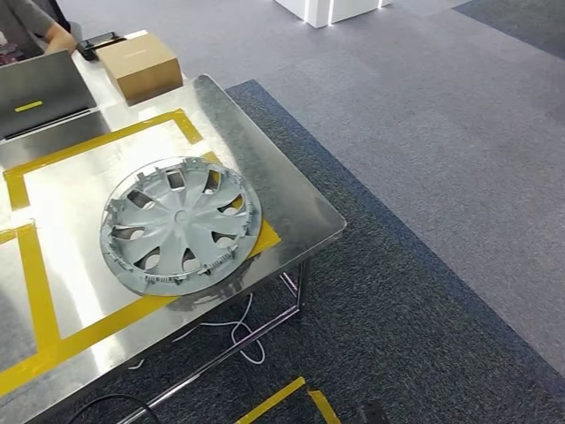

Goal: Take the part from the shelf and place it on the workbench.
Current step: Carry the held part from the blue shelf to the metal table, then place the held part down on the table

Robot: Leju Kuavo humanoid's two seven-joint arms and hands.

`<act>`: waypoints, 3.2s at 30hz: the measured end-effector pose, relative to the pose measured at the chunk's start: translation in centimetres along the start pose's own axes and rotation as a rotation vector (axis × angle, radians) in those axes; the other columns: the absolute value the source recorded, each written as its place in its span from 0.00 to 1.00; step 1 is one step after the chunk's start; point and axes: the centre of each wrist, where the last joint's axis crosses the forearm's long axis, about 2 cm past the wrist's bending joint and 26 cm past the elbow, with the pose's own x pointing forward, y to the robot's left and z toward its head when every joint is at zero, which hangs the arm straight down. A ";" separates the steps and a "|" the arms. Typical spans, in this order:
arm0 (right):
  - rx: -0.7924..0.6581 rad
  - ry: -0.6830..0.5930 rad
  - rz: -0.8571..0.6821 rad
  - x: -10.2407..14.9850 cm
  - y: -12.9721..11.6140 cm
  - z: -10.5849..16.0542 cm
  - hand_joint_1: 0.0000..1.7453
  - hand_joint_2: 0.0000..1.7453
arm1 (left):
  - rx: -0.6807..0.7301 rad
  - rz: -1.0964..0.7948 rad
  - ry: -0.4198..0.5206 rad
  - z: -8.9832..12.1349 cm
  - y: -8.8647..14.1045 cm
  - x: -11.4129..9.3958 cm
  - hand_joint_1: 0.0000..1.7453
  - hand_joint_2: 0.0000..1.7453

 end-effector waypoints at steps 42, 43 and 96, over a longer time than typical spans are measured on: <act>0.034 -0.003 0.014 -0.1 0.5 0.1 0.00 1.00 | 0.178 -0.273 0.197 0.2 7.0 -8.2 1.00 1.00; 0.038 -0.005 0.014 0.0 0.5 0.1 0.00 1.00 | 0.167 -0.272 0.203 0.3 7.1 -8.5 1.00 1.00; 0.129 0.042 0.100 1.9 -1.8 -1.0 0.00 1.00 | -0.320 -0.758 0.557 -4.3 7.1 -24.5 1.00 1.00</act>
